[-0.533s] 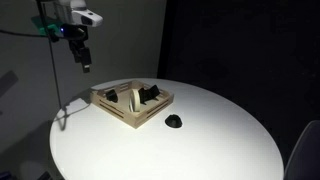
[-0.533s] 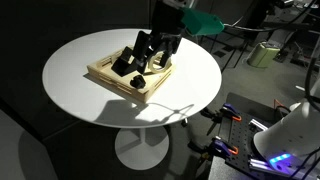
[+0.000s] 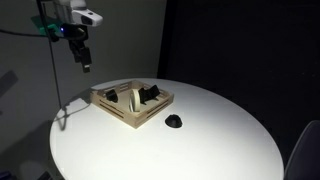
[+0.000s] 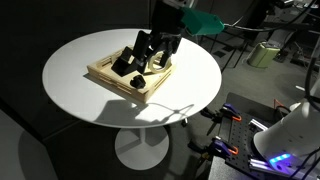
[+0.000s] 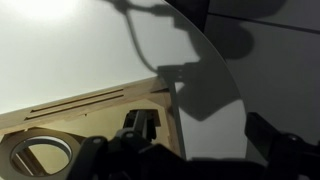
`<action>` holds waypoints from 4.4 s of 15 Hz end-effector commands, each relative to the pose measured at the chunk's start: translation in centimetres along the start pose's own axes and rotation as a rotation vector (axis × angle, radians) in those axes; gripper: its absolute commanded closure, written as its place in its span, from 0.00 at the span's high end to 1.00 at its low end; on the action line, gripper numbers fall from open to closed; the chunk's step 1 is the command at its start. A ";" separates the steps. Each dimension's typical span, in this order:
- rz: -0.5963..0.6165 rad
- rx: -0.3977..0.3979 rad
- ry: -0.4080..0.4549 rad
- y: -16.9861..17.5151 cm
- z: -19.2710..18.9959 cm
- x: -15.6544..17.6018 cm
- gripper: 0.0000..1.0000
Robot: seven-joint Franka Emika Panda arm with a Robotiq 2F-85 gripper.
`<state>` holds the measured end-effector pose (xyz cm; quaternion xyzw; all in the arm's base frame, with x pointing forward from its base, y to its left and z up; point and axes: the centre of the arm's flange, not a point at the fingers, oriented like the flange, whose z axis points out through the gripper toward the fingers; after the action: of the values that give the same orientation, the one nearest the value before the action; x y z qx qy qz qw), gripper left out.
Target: Remove the cream white masking tape from the wooden tray and put it on the table in a vertical position
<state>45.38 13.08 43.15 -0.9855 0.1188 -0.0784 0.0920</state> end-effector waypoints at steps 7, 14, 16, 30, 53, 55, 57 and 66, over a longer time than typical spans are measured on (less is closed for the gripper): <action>0.000 0.000 0.000 0.0 0.0 0.0 1.00; -0.003 0.002 0.010 -0.5 0.1 1.2 1.00; 0.002 0.005 0.029 -1.0 -0.3 1.9 1.00; 0.152 -0.023 0.262 6.7 -9.4 4.2 1.00; 0.591 0.007 0.391 18.1 -9.8 6.0 1.00; 0.596 0.009 0.390 17.7 -9.5 5.8 1.00; 0.596 0.009 0.391 17.6 -9.5 5.8 1.00; 0.544 -0.023 0.359 16.1 -8.7 6.9 1.00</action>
<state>45.80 -5.54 49.01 -0.8826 0.4012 -0.2296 0.0851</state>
